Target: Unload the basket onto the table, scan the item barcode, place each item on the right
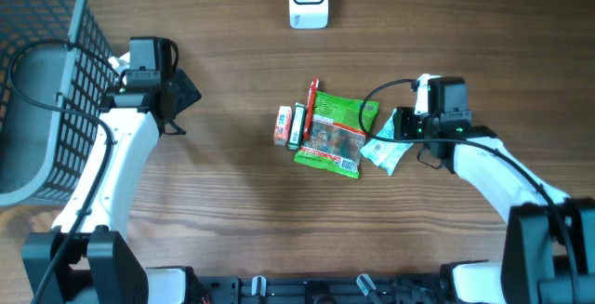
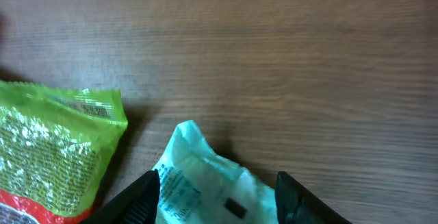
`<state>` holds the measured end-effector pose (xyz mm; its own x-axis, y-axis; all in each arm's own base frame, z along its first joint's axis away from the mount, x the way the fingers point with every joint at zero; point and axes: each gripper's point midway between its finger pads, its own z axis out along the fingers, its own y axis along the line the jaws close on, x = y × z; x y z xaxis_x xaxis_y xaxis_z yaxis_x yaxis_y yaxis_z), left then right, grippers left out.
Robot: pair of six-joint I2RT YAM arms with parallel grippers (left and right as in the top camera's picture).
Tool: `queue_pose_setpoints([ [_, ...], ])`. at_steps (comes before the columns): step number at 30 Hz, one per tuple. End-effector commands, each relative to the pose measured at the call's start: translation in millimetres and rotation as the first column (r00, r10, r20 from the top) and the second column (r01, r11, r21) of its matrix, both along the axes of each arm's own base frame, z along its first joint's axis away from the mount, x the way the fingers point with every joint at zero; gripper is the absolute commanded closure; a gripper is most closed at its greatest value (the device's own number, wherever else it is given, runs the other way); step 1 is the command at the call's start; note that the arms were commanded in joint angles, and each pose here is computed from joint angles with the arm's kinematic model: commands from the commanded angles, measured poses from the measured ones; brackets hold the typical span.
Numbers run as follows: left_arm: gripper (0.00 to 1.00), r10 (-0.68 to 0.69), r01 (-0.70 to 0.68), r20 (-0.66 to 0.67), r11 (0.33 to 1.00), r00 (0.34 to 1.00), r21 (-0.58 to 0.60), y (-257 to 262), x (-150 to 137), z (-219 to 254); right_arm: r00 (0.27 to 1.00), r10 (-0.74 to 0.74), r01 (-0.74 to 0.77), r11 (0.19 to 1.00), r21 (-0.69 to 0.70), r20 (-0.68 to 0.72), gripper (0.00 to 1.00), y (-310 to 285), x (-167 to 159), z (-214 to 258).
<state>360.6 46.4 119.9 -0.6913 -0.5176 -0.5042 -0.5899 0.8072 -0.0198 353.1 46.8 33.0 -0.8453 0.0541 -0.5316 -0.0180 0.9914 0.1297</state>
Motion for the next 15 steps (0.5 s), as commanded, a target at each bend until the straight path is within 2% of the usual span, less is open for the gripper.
queue_pose_setpoints([
  [1, 0.0, 0.004, -0.003, -0.004, 1.0, 1.0, 0.018, 4.0, 0.2, -0.5, 0.995, -0.015, 0.017, 1.0, -0.02, 0.095, 0.43, -4.7, 10.2, 35.0],
  [3, 0.0, 0.004, -0.003, -0.004, 1.0, 1.0, 0.018, 4.0, 0.2, -0.5, 0.995, -0.022, 0.019, 0.999, 0.04, 0.096, 0.43, 2.8, 7.3, 52.8],
  [5, 0.0, 0.004, -0.003, -0.004, 1.0, 1.0, 0.018, 4.0, 0.2, -0.5, 0.996, -0.079, 0.075, 0.991, 0.112, 0.034, 0.42, 7.1, -4.7, 57.9],
  [6, 0.0, 0.004, -0.003, -0.004, 1.0, 1.0, 0.018, 4.0, 0.3, -0.4, 0.989, -0.143, 0.145, 0.978, 0.147, -0.021, 0.37, 6.1, -13.9, 54.5],
  [7, 0.0, 0.004, -0.003, -0.004, 1.0, 1.0, 0.018, 4.0, 0.2, -0.5, 0.975, -0.199, 0.214, 0.961, 0.175, -0.097, 0.24, 6.5, -25.6, 46.9],
  [9, 0.0, 0.004, -0.003, -0.004, 1.0, 1.0, 0.018, 4.0, 0.2, -0.5, 0.96, -0.213, 0.25, 0.944, 0.214, -0.182, 0.14, 13.3, -38.3, 37.8],
  [15, 0.0, 0.004, -0.003, -0.004, 1.0, 1.0, 0.018, 4.0, 0.2, -0.5, 0.933, -0.244, 0.305, 0.926, 0.222, -0.265, 0.18, 15.4, -50.3, 8.6],
])
